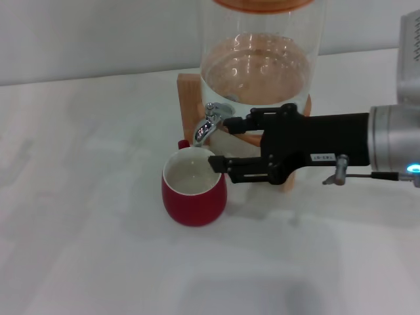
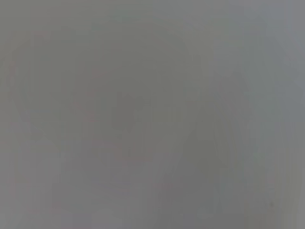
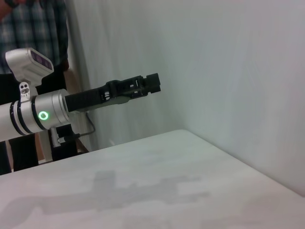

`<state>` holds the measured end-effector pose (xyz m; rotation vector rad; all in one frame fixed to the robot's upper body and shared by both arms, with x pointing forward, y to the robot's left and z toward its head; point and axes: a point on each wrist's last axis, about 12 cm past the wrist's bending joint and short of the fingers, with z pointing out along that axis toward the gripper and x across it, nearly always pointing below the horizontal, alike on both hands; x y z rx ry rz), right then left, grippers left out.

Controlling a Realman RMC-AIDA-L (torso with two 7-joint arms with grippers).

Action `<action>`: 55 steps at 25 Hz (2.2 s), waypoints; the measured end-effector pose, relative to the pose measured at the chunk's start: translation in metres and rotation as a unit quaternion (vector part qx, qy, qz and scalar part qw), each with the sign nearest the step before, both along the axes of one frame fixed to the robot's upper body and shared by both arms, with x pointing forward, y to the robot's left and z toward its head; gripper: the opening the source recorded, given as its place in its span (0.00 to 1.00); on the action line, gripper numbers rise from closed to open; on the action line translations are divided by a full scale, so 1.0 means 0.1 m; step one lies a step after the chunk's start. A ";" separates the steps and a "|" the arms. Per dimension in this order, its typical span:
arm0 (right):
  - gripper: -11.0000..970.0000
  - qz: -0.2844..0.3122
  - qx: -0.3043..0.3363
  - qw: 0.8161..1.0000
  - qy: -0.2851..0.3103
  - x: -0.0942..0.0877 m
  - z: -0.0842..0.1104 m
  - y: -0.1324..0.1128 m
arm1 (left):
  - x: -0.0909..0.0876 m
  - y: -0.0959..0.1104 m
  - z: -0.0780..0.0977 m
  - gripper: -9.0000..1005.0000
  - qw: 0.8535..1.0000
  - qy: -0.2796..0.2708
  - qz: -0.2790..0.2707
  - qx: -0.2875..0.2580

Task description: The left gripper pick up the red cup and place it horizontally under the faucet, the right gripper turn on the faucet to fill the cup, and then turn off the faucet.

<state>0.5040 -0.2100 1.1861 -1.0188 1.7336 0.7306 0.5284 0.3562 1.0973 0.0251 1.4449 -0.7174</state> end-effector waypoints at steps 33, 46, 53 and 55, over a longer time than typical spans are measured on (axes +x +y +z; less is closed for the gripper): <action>0.74 -0.290 0.169 0.941 -0.037 -0.21 -0.15 -2.08 | -0.26 0.18 -0.11 0.77 0.999 0.023 0.023 -0.023; 0.74 -0.338 0.200 0.919 -0.043 -0.28 -0.30 -2.29 | -0.31 0.29 -0.15 0.77 0.991 0.101 0.002 -0.090; 0.74 -0.339 0.205 0.917 -0.046 -0.29 -0.29 -2.30 | -0.33 0.30 -0.14 0.77 0.981 0.170 -0.009 -0.094; 0.74 -0.339 0.205 0.917 -0.045 -0.31 -0.29 -2.30 | -0.38 0.28 -0.09 0.77 0.985 0.157 -0.010 -0.067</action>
